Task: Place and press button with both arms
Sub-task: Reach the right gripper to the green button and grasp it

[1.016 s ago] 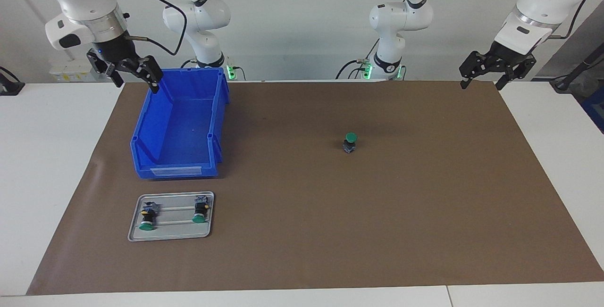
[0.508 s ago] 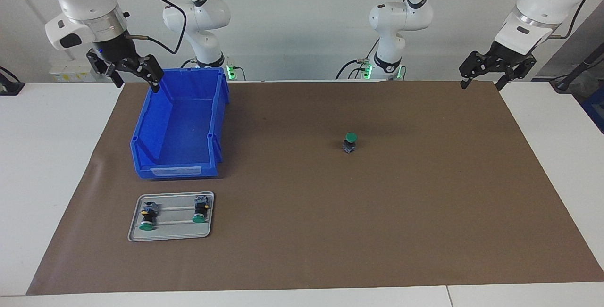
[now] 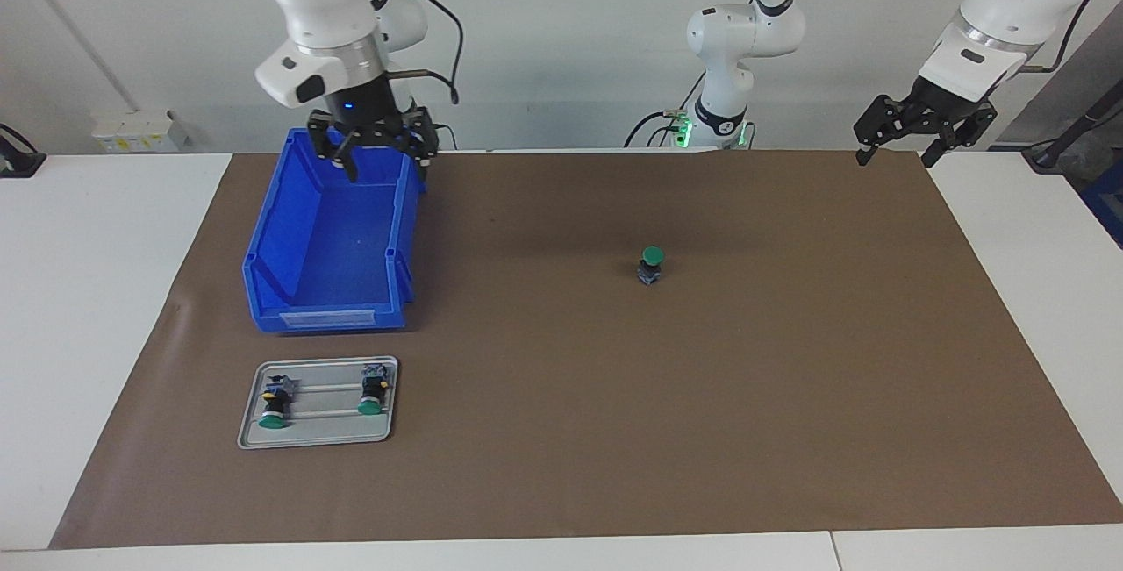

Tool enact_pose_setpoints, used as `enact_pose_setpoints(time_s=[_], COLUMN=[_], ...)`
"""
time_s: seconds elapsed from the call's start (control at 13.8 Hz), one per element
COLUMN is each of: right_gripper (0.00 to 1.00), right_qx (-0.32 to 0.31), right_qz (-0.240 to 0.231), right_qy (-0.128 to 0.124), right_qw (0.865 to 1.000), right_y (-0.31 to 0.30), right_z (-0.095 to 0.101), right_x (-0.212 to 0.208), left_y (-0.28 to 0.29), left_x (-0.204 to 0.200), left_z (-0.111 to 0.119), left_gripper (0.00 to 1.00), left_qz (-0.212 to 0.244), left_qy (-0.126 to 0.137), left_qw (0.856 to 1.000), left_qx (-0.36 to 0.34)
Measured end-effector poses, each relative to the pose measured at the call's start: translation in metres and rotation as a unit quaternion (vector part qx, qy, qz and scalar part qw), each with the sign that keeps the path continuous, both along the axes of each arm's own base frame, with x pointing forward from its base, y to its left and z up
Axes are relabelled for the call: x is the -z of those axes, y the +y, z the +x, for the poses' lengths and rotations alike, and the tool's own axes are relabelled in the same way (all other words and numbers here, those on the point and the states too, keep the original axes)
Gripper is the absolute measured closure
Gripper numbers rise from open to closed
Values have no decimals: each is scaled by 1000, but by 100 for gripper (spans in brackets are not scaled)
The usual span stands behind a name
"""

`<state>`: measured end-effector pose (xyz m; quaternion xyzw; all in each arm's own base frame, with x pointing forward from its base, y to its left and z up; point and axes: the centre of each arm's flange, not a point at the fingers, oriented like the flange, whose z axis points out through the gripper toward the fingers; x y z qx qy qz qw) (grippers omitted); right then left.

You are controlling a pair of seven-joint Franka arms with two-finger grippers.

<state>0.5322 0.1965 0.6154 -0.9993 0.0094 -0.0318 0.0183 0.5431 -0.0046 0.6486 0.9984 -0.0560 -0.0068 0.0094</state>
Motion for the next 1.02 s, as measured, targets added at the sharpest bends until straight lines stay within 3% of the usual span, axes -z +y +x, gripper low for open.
enact_pose_setpoints(time_s=[0.29,0.58,1.02], right_gripper=[0,0,0], right_qx=[14,11,-46], right_qz=[20,44,52], right_qy=[-20,-51,-90], right_qw=[999,998,994], right_y=[122,250,339], right_z=[-16,-34,-47], right_x=[40,108,218], left_y=[0,0,0], left_x=[0,0,0], left_z=[0,0,0], left_gripper=[0,0,0], left_qz=[0,0,0], left_qy=[0,0,0], left_qw=[1000,1000,1000], left_qx=[0,0,0])
